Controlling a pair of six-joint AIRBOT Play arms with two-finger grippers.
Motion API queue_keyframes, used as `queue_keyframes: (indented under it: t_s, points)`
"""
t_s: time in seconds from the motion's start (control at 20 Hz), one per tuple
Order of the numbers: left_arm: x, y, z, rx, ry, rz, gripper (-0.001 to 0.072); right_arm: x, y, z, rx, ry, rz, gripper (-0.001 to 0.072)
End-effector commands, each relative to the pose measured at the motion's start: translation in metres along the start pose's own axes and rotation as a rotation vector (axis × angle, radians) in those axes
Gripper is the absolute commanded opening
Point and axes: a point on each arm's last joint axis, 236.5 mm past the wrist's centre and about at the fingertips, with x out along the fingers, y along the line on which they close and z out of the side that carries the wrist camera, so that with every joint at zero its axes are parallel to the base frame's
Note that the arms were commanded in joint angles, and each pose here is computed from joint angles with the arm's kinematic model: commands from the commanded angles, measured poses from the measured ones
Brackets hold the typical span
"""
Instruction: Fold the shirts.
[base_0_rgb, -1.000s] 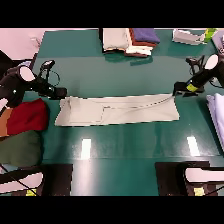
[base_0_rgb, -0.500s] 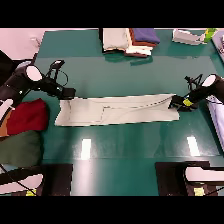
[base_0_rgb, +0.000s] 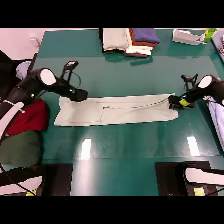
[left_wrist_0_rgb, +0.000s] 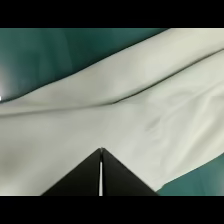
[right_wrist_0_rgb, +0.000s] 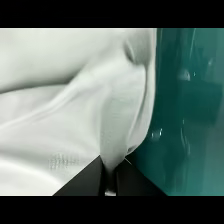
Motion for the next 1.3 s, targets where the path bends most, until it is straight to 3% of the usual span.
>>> queue_keyframes:
  t_s: [0.0, 0.55, 1.0, 1.25]
  points:
    - [0.012, -0.043, 0.019, 0.053, -0.08, -0.041, 0.0024, -0.045, 0.013, -0.004, -0.036, -0.058, 0.007, 0.0016]
    - [0.128, -0.158, -0.001, 0.189, 0.108, -0.18, 0.0025, -0.204, 0.147, 0.006, -0.297, -0.329, 0.124, 0.0016]
    - [0.138, -0.156, -0.012, 0.159, 0.151, -0.182, 0.0026, -0.225, 0.248, -0.002, -0.48, -0.341, 0.227, 0.0016]
    - [0.068, -0.094, 0.044, 0.108, 0.026, -0.074, 0.0025, -0.218, 0.282, -0.008, -0.513, -0.345, 0.271, 0.0016]
